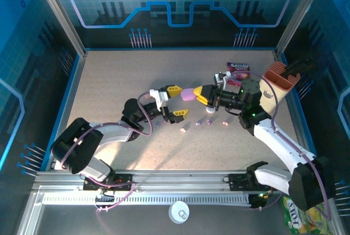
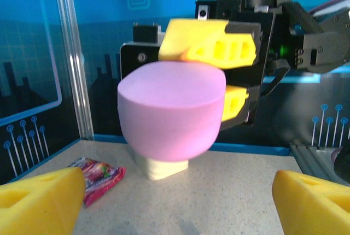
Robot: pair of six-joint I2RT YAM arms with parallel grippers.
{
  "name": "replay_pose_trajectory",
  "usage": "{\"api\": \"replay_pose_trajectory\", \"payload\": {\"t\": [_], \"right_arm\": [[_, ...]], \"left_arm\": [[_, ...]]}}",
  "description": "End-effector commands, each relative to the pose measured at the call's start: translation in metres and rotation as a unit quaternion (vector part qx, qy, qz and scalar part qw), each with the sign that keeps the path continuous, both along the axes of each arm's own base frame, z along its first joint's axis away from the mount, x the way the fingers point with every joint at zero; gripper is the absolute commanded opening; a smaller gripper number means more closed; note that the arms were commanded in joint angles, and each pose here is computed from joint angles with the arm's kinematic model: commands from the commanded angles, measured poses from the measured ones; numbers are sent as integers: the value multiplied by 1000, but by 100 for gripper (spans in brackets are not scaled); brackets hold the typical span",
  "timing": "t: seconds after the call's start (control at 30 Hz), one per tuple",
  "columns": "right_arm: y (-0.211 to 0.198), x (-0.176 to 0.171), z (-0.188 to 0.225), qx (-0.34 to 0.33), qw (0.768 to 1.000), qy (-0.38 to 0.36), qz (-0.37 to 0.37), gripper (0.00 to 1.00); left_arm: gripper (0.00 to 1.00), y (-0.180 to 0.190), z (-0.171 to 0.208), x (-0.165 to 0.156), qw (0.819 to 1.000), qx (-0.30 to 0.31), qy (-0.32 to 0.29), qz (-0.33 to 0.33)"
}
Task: Insert the wireless bluetooth earbuds into the charging case
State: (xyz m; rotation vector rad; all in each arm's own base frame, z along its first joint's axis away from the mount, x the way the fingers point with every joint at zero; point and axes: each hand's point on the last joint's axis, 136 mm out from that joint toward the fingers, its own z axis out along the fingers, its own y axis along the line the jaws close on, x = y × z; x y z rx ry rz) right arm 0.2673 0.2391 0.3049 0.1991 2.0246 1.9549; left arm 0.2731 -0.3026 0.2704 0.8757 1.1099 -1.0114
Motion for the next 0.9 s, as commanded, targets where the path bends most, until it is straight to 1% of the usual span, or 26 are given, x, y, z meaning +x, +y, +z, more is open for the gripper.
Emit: {"api": "replay_pose_trajectory", "payload": {"t": [0.0,0.17,0.27,0.5,0.87], "right_arm": [[0,-1,23,48,999,-11,-1,16],[0,-1,26,67,998,-4,-2,15],[1,-3,25,68,998,1,1,15],[3,-3,20,67,998,5,13,15],[4,-1,9,61,998,13,12,15]], "left_arm": [[84,-7,20,-3,999,-22,-20,-22],[77,-13,26,-3,999,-26,-24,-33],[72,-15,29,-4,999,-28,-23,-39],[64,-19,35,-1,998,-33,-29,-42],[57,-20,42,-3,997,-36,-36,-49]]}}
